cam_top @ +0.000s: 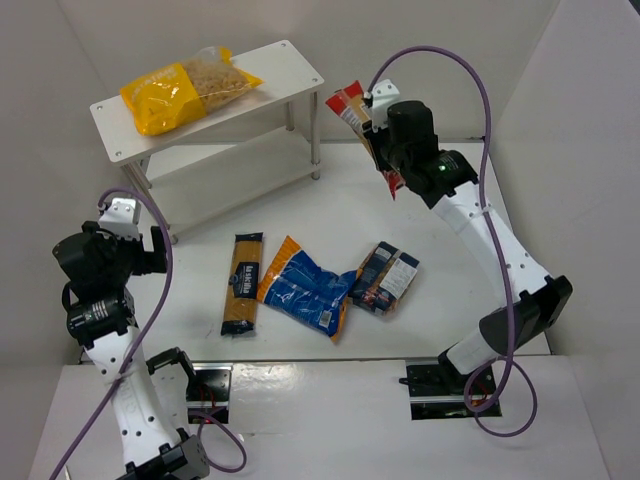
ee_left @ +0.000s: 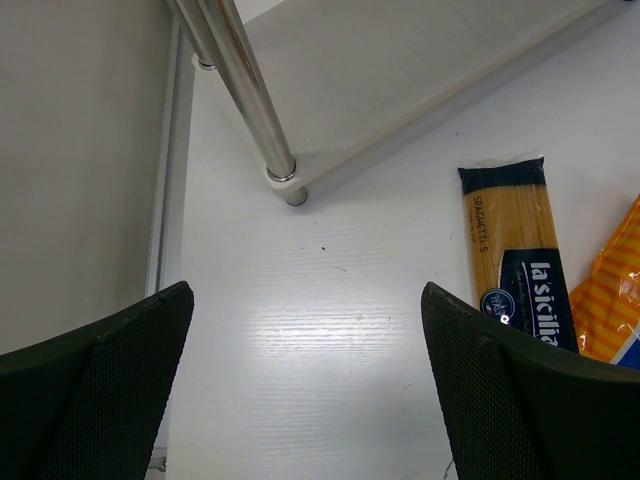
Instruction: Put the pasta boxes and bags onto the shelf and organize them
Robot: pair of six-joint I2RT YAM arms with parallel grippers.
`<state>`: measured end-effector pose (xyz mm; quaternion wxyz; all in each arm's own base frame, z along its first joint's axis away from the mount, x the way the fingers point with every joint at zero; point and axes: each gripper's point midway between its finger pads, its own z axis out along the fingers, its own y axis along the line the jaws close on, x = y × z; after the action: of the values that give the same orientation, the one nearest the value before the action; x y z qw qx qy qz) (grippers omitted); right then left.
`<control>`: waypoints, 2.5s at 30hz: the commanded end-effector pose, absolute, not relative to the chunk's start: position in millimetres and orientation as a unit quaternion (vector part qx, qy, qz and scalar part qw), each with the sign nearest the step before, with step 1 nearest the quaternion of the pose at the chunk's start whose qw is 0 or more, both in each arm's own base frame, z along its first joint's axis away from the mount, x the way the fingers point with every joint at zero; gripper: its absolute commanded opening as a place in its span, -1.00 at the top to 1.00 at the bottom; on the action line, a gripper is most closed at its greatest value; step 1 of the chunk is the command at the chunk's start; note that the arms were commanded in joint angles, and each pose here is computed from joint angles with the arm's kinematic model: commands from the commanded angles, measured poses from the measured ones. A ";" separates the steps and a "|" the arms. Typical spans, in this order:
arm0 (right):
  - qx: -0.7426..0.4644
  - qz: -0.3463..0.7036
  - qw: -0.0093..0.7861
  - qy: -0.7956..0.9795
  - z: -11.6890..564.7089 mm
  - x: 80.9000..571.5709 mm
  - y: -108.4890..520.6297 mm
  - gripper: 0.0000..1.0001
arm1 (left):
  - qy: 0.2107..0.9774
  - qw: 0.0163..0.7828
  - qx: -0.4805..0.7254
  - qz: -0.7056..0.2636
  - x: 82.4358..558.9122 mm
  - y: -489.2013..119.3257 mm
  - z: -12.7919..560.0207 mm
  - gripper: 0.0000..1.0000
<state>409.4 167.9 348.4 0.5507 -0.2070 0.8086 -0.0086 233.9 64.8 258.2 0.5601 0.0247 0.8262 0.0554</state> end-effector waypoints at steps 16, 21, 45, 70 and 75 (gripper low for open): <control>-0.242 0.134 0.715 0.642 547.7 419.6 231.0 1.00 | 0.814 0.578 0.025 0.053 234.5 65.3 266.7 -1.00; -0.252 0.190 0.737 0.597 587.6 407.6 236.8 1.00 | 0.815 0.576 0.027 0.053 231.9 64.5 263.4 -1.00; -0.254 0.219 0.746 0.576 541.9 490.6 288.5 1.00 | 0.820 0.569 0.014 0.056 229.7 75.5 258.9 -1.00; -0.289 0.156 0.811 0.483 547.1 519.9 322.7 1.00 | 0.828 0.559 0.009 0.044 224.9 80.3 250.8 -1.00; -0.290 0.144 0.825 0.463 548.1 525.3 329.0 1.00 | 0.827 0.560 0.012 0.045 224.5 81.2 251.1 -1.00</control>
<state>558.3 338.8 412.7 0.6864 -0.3293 0.6293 0.1564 223.0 83.1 247.9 0.5523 -0.0078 0.8324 0.0458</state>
